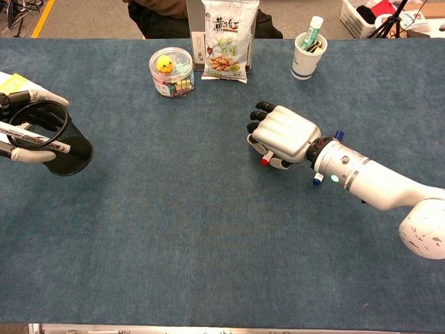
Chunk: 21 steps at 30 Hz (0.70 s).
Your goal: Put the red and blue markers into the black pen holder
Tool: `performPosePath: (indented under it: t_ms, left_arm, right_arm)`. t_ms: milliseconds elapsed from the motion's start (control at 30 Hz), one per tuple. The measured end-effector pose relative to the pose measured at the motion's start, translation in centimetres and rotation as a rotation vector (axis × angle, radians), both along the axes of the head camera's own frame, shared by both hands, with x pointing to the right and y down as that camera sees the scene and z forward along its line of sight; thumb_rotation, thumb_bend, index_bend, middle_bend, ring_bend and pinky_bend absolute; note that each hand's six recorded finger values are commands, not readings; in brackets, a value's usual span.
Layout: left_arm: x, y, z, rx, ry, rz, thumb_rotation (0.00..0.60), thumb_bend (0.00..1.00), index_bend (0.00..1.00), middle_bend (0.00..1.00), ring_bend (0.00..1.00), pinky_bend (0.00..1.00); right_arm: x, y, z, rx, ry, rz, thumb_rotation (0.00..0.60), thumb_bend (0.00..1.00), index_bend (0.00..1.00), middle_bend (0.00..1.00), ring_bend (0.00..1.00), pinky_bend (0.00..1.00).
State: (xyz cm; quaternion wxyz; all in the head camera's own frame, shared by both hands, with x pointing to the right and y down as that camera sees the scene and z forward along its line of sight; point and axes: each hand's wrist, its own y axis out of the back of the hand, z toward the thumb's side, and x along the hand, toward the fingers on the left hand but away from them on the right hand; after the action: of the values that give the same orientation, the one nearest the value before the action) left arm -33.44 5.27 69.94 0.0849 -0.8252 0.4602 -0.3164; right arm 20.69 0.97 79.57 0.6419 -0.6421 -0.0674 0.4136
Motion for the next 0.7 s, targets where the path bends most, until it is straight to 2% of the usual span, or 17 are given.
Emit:
performPosePath:
  t_ms: [400,700]
  left_arm:
    - [0.1,0.1,-0.2,0.003,0.003,0.006,0.600,0.12,0.24,0.30,0.30,0.28]
    - [0.2,0.0,-0.1,-0.002,-0.003,0.013,0.600,0.12,0.24,0.30,0.30,0.28]
  right_arm:
    - [0.0,-0.4,0.1,0.013,0.016,0.001,0.600,0.35,0.62,0.35,0.17,0.12]
    - [0.5,-1.0,-1.2,0.008,-0.034,0.051,0.600,0.37,0.63,0.35,0.17,0.12]
